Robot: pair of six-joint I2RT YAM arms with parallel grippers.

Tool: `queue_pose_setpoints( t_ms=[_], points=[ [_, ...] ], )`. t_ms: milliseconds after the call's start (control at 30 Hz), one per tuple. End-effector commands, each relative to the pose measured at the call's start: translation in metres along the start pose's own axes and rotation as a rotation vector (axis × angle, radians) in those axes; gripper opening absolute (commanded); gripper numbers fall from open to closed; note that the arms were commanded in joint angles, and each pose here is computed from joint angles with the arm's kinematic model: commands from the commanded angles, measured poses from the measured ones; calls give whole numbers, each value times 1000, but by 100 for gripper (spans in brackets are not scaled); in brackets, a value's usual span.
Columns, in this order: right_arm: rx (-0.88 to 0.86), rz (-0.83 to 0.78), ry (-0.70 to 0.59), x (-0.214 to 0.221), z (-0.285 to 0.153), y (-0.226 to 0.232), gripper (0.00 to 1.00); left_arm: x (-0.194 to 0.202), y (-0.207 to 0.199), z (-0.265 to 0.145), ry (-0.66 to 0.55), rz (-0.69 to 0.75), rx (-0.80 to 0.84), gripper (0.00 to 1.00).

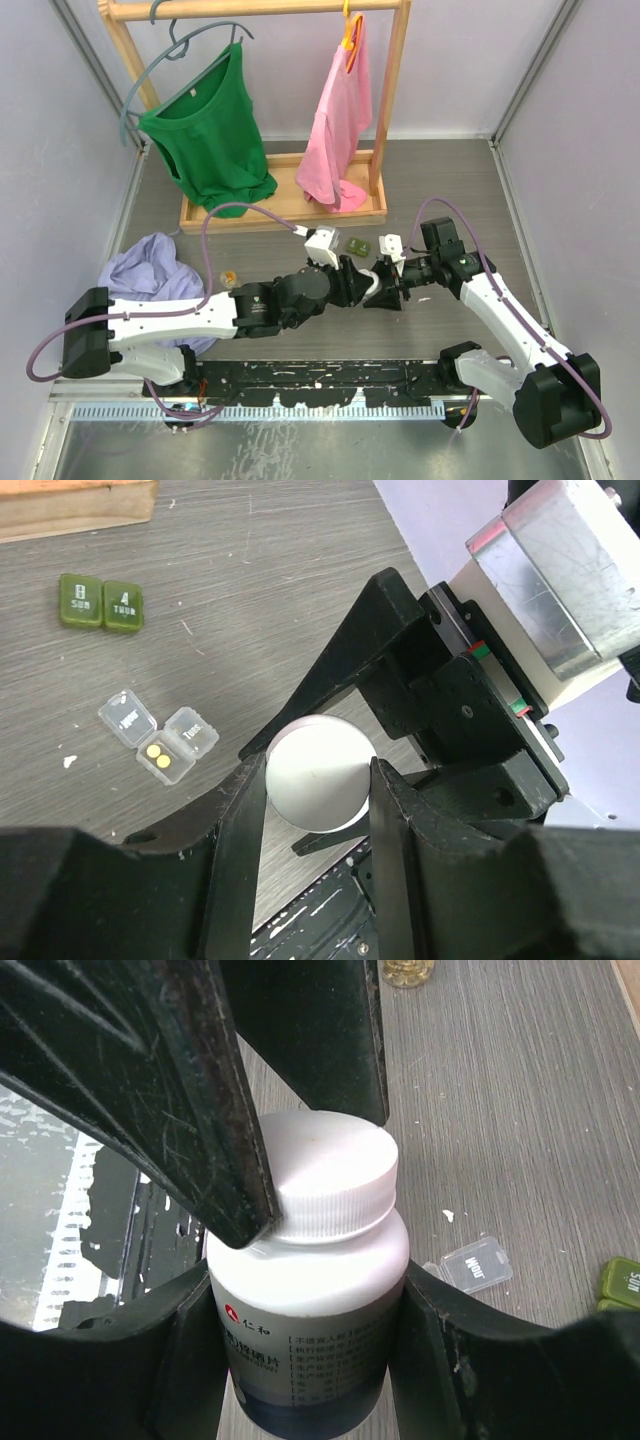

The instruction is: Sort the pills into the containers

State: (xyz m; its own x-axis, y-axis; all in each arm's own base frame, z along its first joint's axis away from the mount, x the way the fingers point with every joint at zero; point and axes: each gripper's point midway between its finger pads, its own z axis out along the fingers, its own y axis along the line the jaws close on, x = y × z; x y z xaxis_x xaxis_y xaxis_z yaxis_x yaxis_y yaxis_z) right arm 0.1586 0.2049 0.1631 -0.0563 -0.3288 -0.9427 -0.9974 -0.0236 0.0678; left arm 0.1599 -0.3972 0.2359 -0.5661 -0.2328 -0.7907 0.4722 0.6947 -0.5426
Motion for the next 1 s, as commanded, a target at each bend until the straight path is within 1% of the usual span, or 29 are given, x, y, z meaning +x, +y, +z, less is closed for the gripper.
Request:
queue_pose_setpoints(
  t_ms=[0, 33, 100, 133, 200, 300, 333, 367, 433, 500, 600, 700, 767, 900, 933, 967],
  points=[
    [2, -70, -47, -24, -3, -4, 15, -5, -28, -6, -22, 4, 201, 18],
    [0, -70, -50, -25, -3, -3, 15, -6, -31, -7, -27, 15, 252, 16],
    [-7, -70, -56, -26, -3, -2, 15, 4, -33, -9, -19, 81, 376, 14],
    [-10, -69, -59, -26, -3, -1, 15, -3, -38, -19, -49, 111, 470, 13],
    [-17, -69, -64, -27, -3, 0, 15, -3, -40, -29, -99, 188, 631, 10],
    [-20, -71, -68, -27, -3, 1, 15, -2, -36, -37, -126, 273, 777, 8],
    [-22, -70, -67, -27, -3, 1, 15, 12, -33, -32, -73, 320, 805, 8],
    [-22, -70, -67, -27, -3, 1, 15, 19, -31, -29, -46, 360, 818, 8],
    [-22, -70, -66, -27, -3, 1, 15, 28, -32, -23, -20, 429, 842, 8],
    [-19, -72, -65, -27, -3, 1, 15, 31, -29, -18, -27, 461, 840, 8],
    [-19, -73, -64, -27, -3, 1, 15, 26, -23, -16, -82, 462, 813, 11],
    [-21, -73, -65, -27, -3, 1, 15, 17, -18, -19, -143, 439, 785, 21],
    [-20, -75, -65, -27, -3, 1, 15, 15, -17, -20, -145, 421, 772, 28],
    [-19, -72, -62, -26, -3, 1, 15, 9, -15, -20, -145, 368, 735, 51],
    [-17, -75, -62, -26, -3, 0, 15, 7, -15, -20, -147, 352, 725, 59],
    [-17, -75, -62, -26, -3, 0, 15, 4, -14, -20, -149, 334, 712, 63]
  ],
)
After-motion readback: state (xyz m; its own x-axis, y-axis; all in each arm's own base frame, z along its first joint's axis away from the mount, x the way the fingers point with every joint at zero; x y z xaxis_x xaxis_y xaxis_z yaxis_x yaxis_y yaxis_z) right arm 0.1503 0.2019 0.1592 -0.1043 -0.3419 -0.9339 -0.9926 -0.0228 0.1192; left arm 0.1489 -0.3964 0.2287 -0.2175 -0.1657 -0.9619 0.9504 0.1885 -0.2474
